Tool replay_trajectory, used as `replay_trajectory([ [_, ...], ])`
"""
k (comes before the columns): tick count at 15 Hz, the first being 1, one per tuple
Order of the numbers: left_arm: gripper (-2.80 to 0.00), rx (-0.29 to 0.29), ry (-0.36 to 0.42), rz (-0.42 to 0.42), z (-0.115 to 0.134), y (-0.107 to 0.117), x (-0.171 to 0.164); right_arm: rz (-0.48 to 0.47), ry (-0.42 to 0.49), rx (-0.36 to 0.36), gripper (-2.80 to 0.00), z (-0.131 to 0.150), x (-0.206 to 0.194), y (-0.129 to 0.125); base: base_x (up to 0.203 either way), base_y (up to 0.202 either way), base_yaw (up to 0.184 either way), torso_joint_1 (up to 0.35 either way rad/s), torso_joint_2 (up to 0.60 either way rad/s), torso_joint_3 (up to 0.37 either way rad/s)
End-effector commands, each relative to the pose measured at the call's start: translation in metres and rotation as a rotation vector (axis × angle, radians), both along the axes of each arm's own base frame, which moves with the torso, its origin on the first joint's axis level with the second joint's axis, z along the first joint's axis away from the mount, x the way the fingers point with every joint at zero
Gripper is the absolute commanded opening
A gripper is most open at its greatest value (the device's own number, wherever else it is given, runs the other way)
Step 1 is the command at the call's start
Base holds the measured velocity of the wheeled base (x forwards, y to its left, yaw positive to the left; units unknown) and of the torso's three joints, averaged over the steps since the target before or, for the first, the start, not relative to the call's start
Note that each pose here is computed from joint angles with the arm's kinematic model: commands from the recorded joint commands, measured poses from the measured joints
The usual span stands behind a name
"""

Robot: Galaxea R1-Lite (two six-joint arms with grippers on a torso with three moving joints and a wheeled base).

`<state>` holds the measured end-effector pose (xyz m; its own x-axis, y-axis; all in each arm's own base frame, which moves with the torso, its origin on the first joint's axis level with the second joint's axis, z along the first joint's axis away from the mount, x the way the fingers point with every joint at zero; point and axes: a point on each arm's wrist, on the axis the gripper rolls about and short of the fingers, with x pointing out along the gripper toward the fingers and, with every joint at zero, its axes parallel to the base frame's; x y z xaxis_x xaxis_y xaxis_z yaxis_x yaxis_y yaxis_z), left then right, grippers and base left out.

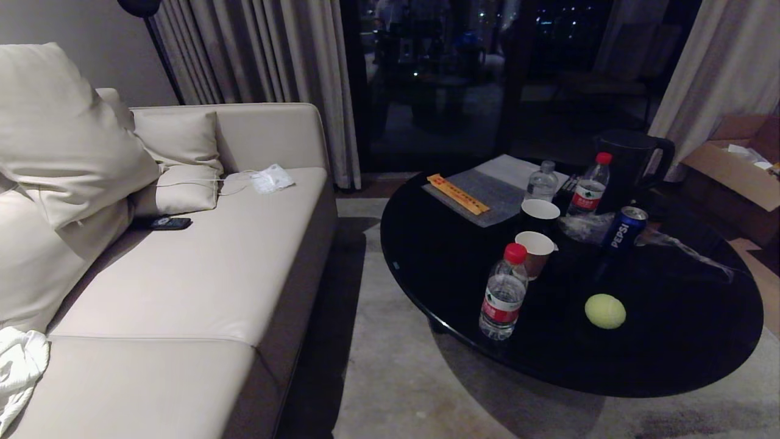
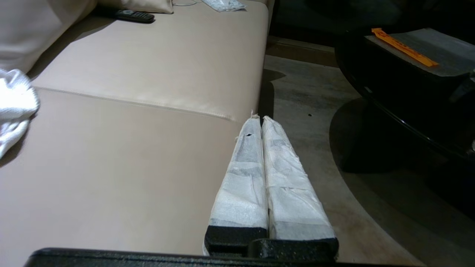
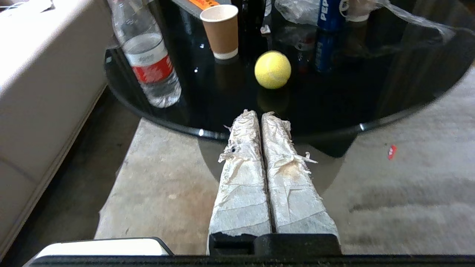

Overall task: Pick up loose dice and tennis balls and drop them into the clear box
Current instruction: Pick up the ball on the table

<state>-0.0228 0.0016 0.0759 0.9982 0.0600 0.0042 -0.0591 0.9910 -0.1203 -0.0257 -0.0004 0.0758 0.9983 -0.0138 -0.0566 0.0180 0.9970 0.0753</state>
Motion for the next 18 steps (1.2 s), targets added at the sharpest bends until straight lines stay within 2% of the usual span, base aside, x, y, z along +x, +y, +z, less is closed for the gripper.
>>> replay_trajectory([
  [1,-2.80,-0.001,0.003,0.001,-0.0004,0.0000,0.0002,0.000,0.000,0.000,-2.80,0.0000,0.0000,0.0000,0.185,0.000,0.002,0.002,0.00,0.002],
  [10,-2.80,0.002,0.003,0.001,-0.0004,0.0000,0.0002,0.000,0.002,0.000,-2.80,0.0001,0.0001,0.0000,0.172,0.000,-0.001,0.002,0.00,0.003],
  [18,-2.80,0.001,0.003,0.000,-0.0004,0.0000,0.0002,0.000,0.001,0.000,-2.80,0.0000,0.0001,0.0000,0.000,0.000,-0.012,0.000,0.00,0.000],
])
